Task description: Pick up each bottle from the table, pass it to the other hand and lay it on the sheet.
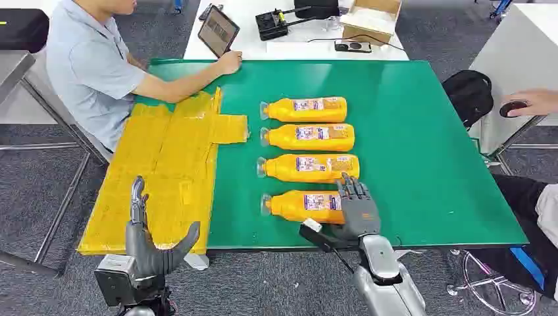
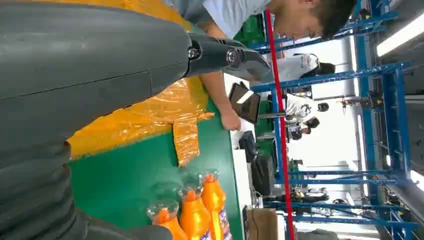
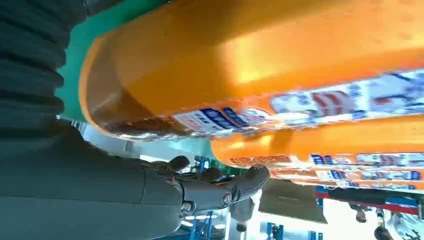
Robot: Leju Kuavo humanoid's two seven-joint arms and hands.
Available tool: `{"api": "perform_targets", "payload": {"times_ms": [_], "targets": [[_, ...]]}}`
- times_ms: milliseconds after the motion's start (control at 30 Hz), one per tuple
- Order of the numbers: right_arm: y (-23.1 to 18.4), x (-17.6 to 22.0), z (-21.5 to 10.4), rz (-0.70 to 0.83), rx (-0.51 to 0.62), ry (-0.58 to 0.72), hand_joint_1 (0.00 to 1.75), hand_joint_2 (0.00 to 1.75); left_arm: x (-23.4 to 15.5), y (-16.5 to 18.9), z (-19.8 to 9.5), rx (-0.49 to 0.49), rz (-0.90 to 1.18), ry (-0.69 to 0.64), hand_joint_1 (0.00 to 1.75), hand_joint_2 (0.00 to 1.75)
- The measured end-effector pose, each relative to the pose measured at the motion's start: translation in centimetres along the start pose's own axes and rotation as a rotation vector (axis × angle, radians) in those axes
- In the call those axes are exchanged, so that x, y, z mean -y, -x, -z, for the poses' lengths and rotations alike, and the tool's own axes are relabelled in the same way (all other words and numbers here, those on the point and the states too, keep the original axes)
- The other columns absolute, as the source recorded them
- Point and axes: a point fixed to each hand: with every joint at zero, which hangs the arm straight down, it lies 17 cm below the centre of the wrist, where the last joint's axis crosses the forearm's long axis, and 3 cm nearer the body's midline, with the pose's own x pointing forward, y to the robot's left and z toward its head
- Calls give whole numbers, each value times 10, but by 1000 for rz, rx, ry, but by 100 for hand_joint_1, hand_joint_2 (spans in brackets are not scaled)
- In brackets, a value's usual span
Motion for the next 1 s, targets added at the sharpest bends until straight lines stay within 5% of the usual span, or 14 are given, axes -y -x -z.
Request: {"api": "perform_targets", "payload": {"times_ms": [233, 267, 300, 1000], "targets": [[4, -8, 8, 7, -17, -66, 2, 175, 1, 0, 0, -4, -6, 5, 0, 175], [5, -9, 9, 8, -18, -70, 168, 175, 1, 0, 0, -4, -6, 5, 0, 175], [5, -10, 9, 9, -20, -79, 175, 175, 1, 0, 0, -4, -6, 5, 0, 175], [-2, -50, 8, 166, 30, -248, 175, 175, 1, 1, 2, -9, -2, 5, 0, 175]]}}
